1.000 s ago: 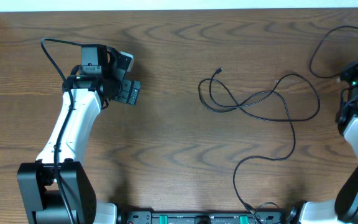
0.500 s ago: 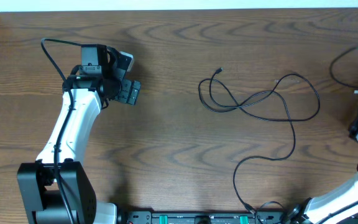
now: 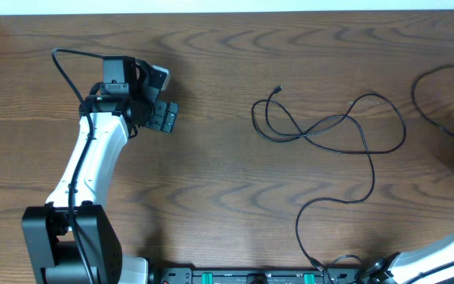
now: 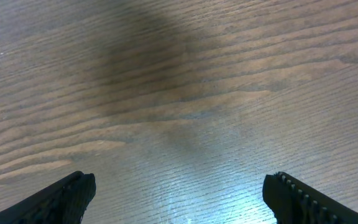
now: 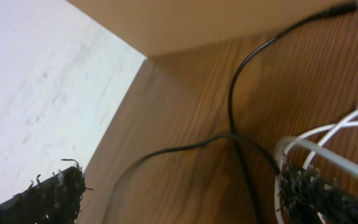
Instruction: Untangle cables
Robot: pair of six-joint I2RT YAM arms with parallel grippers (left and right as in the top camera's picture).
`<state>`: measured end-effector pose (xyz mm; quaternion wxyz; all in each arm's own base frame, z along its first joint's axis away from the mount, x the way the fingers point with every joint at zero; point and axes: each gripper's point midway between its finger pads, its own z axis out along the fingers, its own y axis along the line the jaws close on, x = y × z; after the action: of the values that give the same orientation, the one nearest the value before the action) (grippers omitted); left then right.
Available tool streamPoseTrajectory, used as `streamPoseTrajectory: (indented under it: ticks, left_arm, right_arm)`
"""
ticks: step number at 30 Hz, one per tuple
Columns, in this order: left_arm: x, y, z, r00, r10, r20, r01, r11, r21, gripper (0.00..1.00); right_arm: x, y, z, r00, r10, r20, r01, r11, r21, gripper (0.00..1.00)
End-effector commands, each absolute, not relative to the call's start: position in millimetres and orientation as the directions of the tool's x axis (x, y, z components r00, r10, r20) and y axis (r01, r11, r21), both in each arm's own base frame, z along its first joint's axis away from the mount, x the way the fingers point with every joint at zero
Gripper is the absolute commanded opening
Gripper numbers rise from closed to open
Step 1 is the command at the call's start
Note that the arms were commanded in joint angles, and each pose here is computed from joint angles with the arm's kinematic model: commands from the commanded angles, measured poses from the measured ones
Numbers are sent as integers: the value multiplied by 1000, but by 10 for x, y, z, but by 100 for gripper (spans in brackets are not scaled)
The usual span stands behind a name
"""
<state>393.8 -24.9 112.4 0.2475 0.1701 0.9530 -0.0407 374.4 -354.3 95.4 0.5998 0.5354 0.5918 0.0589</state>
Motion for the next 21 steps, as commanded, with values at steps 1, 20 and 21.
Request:
streamPoseTrajectory:
  ticks: [1, 20, 21]
  left_arm:
    - [3959, -232, 1124, -824, 294, -484, 333, 943, 7, 91]
    - [3958, -232, 1123, -824, 294, -483, 333, 943, 7, 91]
    - [3958, -232, 1123, -824, 294, -483, 333, 943, 7, 91]
  right_arm:
    - [3815, -3466, 894, 244, 746, -619, 539, 426, 726, 99]
    - [4250, -2259, 774, -234, 776, -586, 219, 630, 745, 99]
    - [4268, -2172, 741, -262, 770, -581, 211, 634, 744, 99]
